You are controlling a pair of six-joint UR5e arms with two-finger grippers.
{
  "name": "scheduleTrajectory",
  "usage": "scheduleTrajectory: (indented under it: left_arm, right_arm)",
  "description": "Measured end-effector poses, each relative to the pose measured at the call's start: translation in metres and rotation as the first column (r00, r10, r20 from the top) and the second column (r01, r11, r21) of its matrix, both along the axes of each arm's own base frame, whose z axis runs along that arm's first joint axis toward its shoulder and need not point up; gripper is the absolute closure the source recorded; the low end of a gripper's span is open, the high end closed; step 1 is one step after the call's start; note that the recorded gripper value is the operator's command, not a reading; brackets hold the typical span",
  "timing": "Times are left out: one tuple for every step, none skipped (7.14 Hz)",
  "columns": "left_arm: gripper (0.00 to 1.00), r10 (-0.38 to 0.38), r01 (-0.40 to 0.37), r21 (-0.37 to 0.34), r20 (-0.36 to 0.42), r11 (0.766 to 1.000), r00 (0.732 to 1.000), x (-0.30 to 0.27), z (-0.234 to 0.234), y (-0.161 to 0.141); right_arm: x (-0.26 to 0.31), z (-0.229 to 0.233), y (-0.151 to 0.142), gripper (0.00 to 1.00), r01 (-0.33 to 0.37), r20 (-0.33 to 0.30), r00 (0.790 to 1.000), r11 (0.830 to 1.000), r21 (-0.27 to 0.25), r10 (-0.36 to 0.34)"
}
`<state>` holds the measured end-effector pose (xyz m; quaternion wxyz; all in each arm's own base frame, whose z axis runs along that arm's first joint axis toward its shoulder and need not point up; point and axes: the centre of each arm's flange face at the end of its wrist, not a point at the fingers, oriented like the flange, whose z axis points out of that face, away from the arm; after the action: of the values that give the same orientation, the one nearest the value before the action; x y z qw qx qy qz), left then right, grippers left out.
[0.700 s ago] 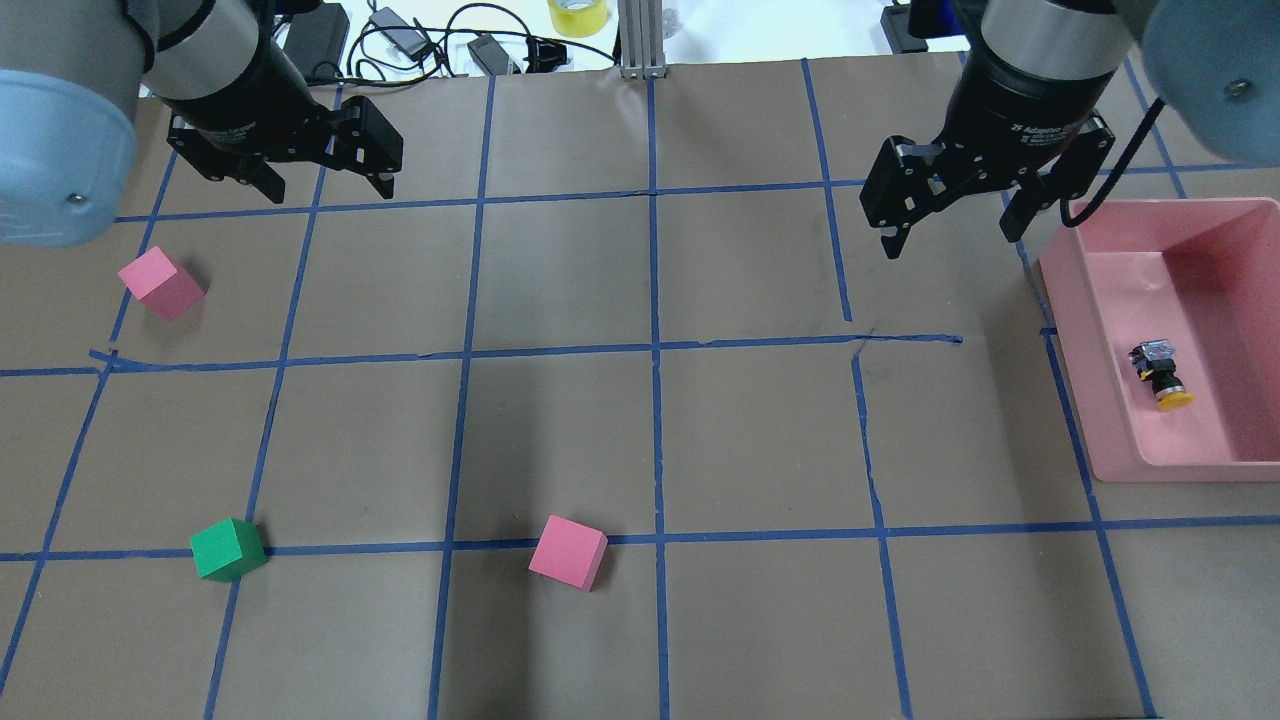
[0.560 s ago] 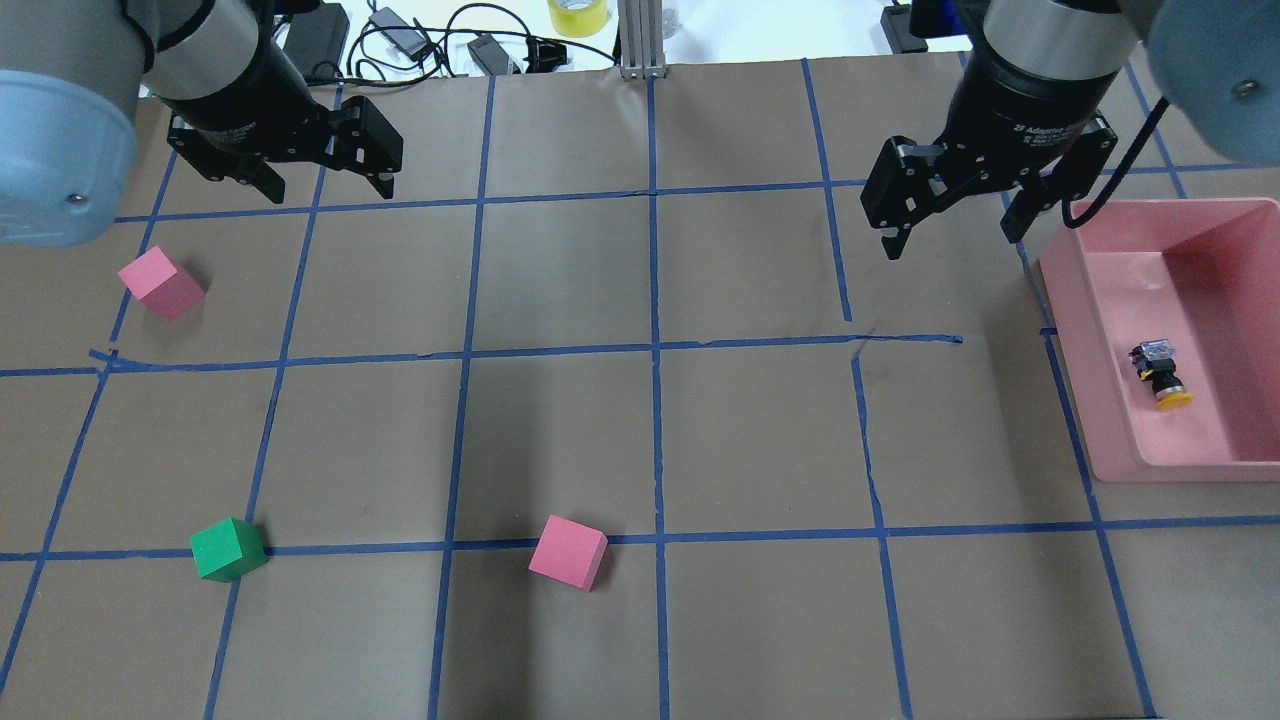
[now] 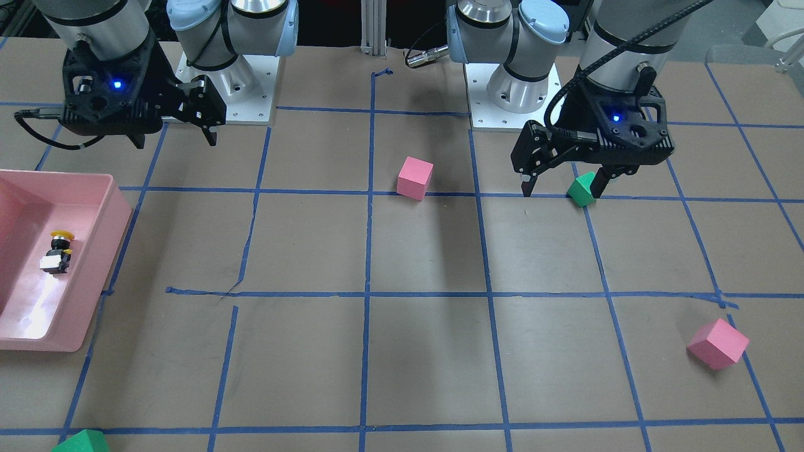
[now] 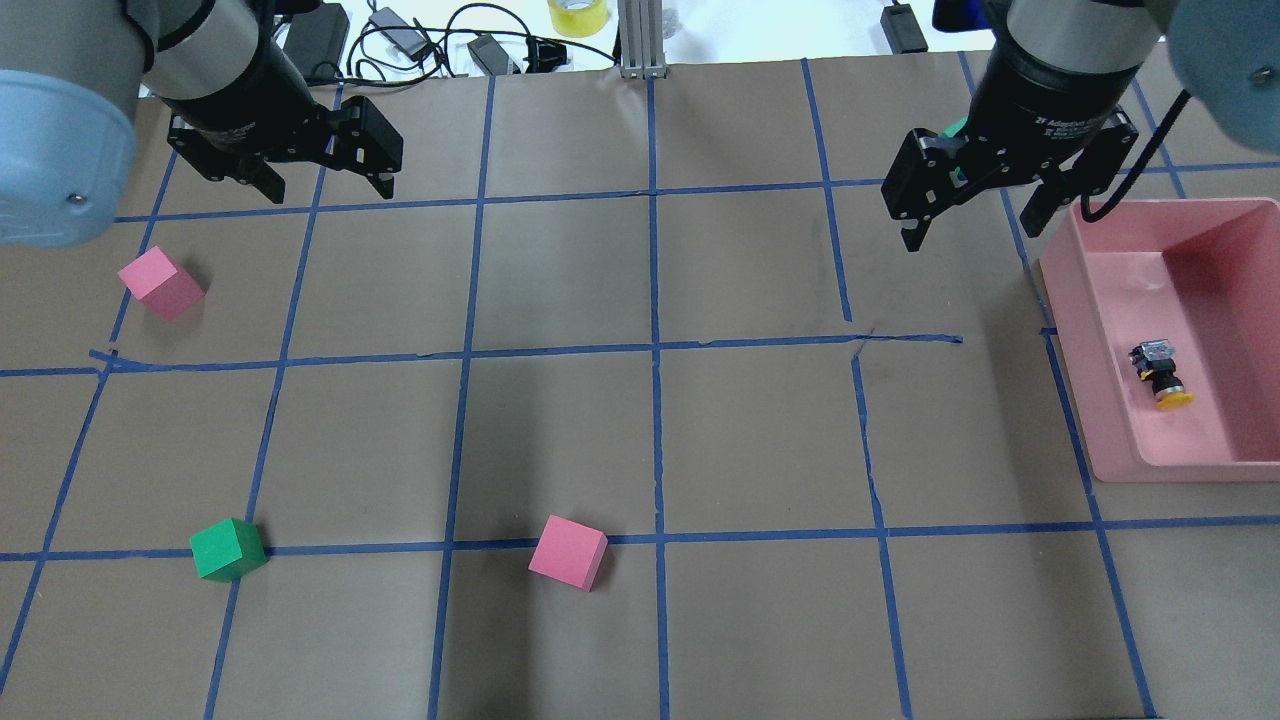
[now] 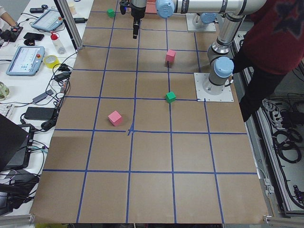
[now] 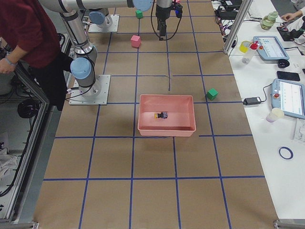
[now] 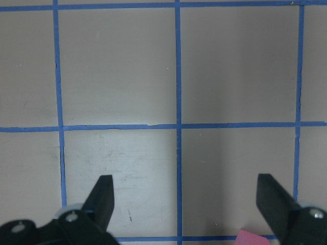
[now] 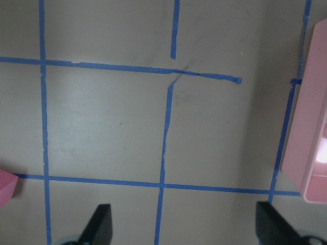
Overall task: Align button upright
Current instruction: 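Move the right gripper over the pink tray above the button switch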
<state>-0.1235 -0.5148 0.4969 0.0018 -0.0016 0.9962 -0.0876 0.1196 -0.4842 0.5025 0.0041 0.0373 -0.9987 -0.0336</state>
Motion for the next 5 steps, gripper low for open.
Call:
scheduleTrajectory:
  left_arm:
    - [0.0,0.001,-0.001,0.0,0.0,1.0,1.0,0.0,0.0,0.0]
    - [0.0,0.001,-0.001,0.0,0.0,1.0,1.0,0.0,0.0,0.0]
    - [0.0,0.001,-0.001,0.0,0.001,1.0,1.0,0.001,0.0,0.0]
    - [0.0,0.001,-0.001,0.0,0.001,1.0,1.0,0.001,0.0,0.0]
    - [0.0,0.0,0.0,0.0,0.001,1.0,1.0,0.0,0.0,0.0]
  right_arm:
    - [-0.008,0.0,-0.001,0.0,0.017,0.0,1.0,1.0,0.001,-0.017]
    - [-0.012,0.0,-0.001,0.0,0.028,-0.005,1.0,1.0,0.005,-0.028]
    - [-0.014,-0.002,-0.001,0.0,0.033,-0.009,0.999,0.999,0.012,-0.033]
    - [-0.015,-0.003,-0.001,0.0,0.032,-0.011,0.999,0.999,0.015,-0.032]
    - [-0.02,-0.005,-0.003,0.0,0.023,-0.012,1.0,1.0,0.014,-0.023]
